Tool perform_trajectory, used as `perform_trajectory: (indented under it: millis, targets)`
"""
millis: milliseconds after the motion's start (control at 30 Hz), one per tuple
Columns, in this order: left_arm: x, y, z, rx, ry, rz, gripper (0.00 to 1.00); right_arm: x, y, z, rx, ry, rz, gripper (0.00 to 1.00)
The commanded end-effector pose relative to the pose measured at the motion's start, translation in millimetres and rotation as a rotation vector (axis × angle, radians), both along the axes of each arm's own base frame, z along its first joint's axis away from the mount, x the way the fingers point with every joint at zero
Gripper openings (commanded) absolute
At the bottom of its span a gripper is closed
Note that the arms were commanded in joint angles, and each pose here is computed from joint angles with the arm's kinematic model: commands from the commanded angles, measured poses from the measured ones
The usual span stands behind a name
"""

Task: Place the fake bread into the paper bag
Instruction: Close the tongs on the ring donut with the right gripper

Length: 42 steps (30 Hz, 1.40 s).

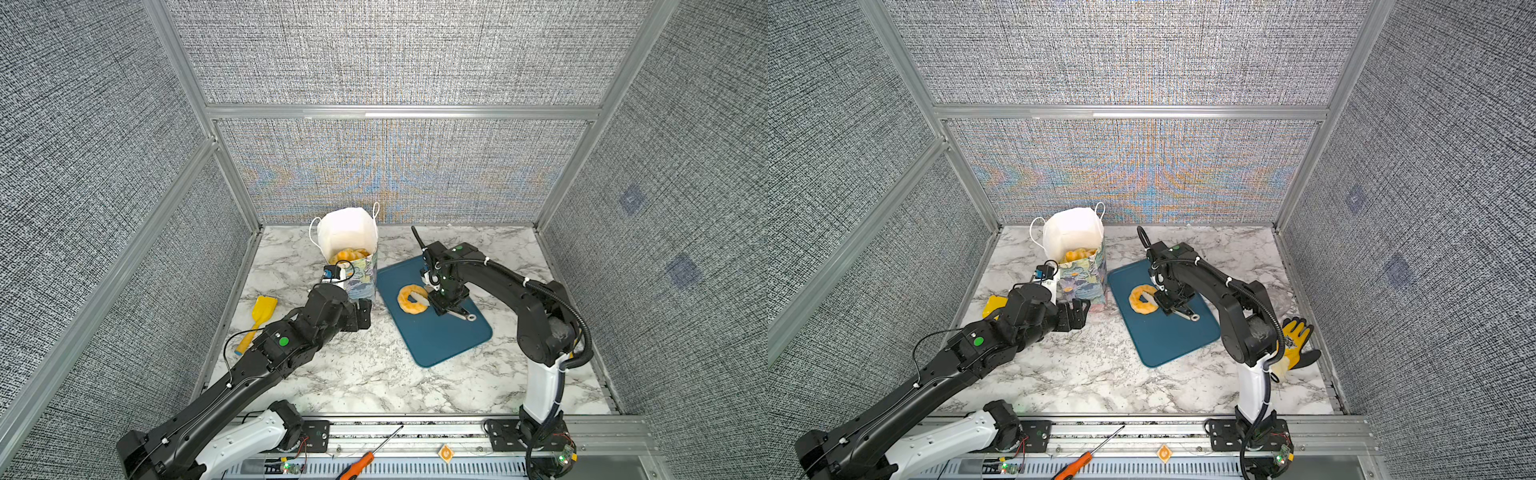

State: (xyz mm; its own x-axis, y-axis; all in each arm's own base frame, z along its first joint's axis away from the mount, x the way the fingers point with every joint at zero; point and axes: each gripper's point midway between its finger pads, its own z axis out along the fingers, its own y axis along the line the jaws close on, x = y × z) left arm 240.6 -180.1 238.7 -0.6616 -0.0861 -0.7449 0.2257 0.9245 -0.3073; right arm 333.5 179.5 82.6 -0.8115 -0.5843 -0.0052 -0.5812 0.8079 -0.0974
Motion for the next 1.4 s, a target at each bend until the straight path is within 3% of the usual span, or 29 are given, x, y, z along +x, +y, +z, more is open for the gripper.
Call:
perform_trajectory:
  millis: [0,767,1367]
  targets:
    - [-1.6,3.6,-4.1,0.009,0.009,0.015,0.95,-3.1,-4.0,2.2,-0.026,0.021,0.017,0.62]
    - [-7.1,13.3,-7.5,0.01,0.005,0.042,0.96,4.3,-0.8,-1.8,-0.049,0.053,0.038,0.59]
    - [-7.0,15.1,-8.1,0.022,0.002,0.045,0.96,0.7,-1.2,-1.6,-0.059,0.084,0.059,0.41]
